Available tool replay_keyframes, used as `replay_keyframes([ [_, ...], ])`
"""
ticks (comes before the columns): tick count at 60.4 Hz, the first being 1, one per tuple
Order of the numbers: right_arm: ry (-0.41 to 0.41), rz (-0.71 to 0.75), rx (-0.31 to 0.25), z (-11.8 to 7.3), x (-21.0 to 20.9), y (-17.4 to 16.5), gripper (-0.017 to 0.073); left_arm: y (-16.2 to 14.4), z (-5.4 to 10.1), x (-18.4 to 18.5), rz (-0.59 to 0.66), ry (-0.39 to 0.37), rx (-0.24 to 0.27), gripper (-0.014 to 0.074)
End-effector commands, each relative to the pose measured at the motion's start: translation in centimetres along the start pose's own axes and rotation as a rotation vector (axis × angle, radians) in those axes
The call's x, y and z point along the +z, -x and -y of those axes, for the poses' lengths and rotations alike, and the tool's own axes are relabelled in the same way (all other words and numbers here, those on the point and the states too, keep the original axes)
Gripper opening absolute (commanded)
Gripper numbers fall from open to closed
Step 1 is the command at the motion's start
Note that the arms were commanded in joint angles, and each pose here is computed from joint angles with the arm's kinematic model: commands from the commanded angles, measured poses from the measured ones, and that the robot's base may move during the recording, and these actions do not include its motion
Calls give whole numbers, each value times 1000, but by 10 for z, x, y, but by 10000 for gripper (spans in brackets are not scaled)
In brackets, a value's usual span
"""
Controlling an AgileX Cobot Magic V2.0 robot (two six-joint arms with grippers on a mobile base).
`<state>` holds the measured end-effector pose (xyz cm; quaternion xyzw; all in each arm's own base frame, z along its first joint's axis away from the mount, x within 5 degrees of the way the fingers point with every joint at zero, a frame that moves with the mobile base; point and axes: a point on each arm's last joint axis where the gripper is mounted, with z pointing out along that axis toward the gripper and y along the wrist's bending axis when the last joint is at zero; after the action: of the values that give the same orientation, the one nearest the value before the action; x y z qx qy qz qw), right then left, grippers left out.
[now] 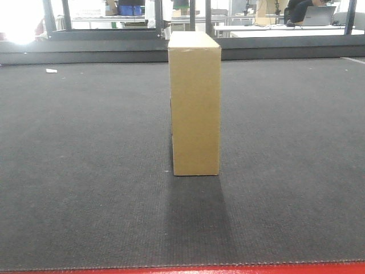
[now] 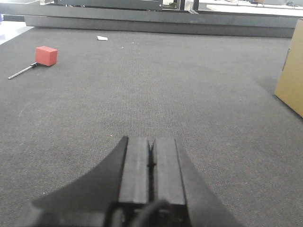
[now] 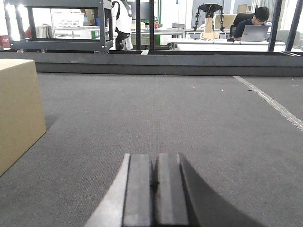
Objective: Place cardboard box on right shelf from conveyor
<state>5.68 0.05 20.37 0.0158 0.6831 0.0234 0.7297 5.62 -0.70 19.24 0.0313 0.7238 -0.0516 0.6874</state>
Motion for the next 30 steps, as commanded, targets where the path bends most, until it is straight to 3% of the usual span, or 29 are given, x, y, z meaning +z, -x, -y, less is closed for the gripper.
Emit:
replay_keyframes([
  [1,-10,98,-12,1,-1,10,57,6,0,-1,90,-3,-5,-116],
  [30,-10,98,-12,1,-1,10,57,6,0,-1,90,-3,-5,-116],
])
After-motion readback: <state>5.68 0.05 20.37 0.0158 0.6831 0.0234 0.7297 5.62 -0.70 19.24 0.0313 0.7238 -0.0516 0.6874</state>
